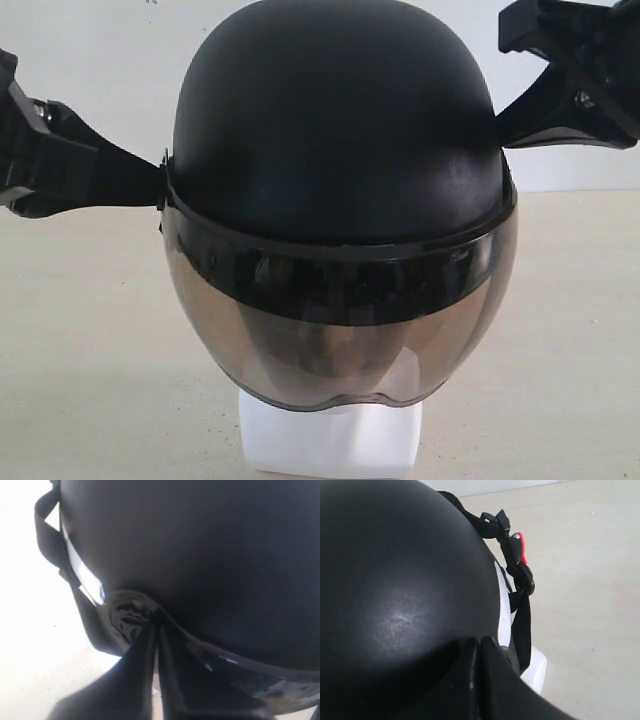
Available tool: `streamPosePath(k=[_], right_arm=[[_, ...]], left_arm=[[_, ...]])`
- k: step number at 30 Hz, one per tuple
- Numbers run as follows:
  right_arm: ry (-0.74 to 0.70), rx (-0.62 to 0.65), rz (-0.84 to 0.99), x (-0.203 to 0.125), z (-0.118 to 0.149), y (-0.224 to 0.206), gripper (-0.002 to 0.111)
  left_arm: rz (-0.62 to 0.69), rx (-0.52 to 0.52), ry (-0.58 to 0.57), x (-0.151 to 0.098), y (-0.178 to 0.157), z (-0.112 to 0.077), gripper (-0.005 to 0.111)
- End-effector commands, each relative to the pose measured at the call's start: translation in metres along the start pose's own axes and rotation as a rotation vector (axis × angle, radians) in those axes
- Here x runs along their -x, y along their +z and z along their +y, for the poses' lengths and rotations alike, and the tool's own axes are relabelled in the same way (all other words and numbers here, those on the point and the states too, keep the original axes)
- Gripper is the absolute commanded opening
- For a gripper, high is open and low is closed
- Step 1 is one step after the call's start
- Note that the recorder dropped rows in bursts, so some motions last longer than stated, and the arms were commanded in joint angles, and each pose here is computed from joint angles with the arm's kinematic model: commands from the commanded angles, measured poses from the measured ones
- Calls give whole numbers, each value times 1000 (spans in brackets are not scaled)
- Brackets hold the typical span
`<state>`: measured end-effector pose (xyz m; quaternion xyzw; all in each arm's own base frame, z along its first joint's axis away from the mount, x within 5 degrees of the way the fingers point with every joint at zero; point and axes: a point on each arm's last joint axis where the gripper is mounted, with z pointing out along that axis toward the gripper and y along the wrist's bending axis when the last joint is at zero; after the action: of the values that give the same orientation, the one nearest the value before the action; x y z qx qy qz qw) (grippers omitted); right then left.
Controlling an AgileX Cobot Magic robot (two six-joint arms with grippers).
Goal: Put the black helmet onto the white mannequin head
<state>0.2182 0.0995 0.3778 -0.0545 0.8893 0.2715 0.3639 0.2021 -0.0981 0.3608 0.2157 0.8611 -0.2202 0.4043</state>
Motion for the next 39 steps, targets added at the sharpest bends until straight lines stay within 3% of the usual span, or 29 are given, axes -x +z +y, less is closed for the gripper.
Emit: streamPosePath(k=[1, 14, 32, 39], right_arm=[[19, 42, 11, -1, 5, -2, 0], [2, 41, 13, -2, 5, -5, 0], [-18, 8, -15, -6, 7, -25, 0], [-41, -93, -52, -15, 4, -56, 0]], left_arm=[[7, -5, -21, 1, 12, 3, 4], [-56, 39, 12, 5, 3, 4, 4], [-47, 100, 10, 1, -13, 4, 4], [-27, 153, -7, -8, -41, 1, 4]])
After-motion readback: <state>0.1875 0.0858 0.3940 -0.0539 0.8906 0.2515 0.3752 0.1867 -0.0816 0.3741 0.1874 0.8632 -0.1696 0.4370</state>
